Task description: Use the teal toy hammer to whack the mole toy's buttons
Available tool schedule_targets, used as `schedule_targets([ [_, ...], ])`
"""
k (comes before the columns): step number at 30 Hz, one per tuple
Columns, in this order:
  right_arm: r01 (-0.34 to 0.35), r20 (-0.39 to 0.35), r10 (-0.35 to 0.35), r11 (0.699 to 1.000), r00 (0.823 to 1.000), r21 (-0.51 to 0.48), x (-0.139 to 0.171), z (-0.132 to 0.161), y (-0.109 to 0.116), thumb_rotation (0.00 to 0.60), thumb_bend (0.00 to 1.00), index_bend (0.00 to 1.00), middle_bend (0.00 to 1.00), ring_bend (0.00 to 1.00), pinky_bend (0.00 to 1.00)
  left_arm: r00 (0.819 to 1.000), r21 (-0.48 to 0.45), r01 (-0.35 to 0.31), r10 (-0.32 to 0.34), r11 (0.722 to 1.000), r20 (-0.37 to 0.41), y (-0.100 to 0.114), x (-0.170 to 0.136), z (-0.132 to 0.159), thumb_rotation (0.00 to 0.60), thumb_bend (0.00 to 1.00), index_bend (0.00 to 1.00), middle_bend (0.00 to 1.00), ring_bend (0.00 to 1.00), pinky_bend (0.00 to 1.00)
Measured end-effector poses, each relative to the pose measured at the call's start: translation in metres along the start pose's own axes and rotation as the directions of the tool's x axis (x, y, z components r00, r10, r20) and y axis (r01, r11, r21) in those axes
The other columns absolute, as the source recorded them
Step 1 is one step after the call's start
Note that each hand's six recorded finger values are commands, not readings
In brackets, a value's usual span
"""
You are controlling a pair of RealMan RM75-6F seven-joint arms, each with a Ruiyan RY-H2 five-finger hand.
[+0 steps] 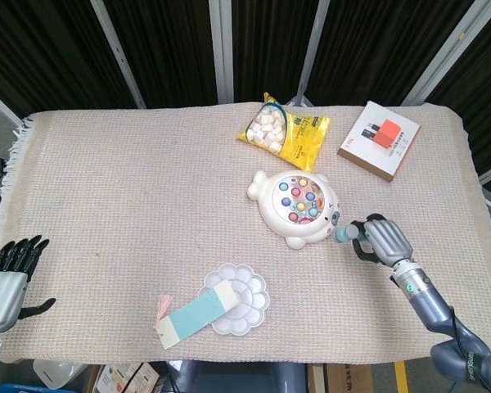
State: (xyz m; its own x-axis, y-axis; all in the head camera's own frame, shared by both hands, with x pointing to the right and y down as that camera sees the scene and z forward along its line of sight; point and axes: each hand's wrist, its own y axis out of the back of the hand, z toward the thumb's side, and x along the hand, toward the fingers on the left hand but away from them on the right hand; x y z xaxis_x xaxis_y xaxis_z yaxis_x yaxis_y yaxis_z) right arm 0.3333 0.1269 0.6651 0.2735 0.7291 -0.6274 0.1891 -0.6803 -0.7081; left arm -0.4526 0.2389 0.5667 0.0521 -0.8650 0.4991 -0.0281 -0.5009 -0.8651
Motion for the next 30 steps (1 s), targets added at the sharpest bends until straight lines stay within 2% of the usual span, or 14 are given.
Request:
schedule_targets([
  [4, -0.007, -0.061, 0.007, 1.0, 0.998, -0.005, -0.004, 0.026, 0.018, 0.6, 0.93, 0.97, 0.83, 0.66, 0.24, 1.0, 0.004, 0.002, -0.002, 1.0, 0.009, 0.0, 0.001, 0.003, 0.6, 0.12, 0.0, 0.0, 0.0, 0.0],
  [8, -0.055, -0.082, 0.057, 0.998, 0.995, 0.031, -0.022, 0.046, 0.031, 0.6, 0.93, 0.98, 0.84, 0.66, 0.24, 1.0, 0.008, 0.005, -0.005, 1.0, 0.011, 0.0, 0.002, 0.004, 0.6, 0.12, 0.0, 0.0, 0.0, 0.0],
  [14, -0.108, -0.049, 0.112, 0.991, 0.992, 0.082, -0.046, 0.06, 0.047, 0.6, 0.93, 0.99, 0.84, 0.67, 0.25, 1.0, 0.009, 0.014, -0.014, 1.0, 0.004, -0.002, 0.003, 0.004, 0.6, 0.12, 0.0, 0.0, 0.0, 0.0],
  [20, -0.126, -0.011, 0.128, 0.982, 0.992, 0.138, -0.064, 0.067, 0.058, 0.6, 0.93, 0.99, 0.84, 0.67, 0.25, 1.0, 0.009, 0.023, -0.023, 1.0, -0.001, -0.003, 0.004, 0.003, 0.6, 0.12, 0.0, 0.0, 0.0, 0.0],
  [30, -0.183, 0.075, 0.17, 0.957, 0.983, 0.224, -0.087, 0.063, 0.052, 0.6, 0.93, 1.0, 0.84, 0.67, 0.25, 0.999, 0.01, 0.033, -0.033, 0.999, -0.01, -0.005, 0.007, 0.003, 0.6, 0.12, 0.0, 0.0, 0.0, 0.0],
])
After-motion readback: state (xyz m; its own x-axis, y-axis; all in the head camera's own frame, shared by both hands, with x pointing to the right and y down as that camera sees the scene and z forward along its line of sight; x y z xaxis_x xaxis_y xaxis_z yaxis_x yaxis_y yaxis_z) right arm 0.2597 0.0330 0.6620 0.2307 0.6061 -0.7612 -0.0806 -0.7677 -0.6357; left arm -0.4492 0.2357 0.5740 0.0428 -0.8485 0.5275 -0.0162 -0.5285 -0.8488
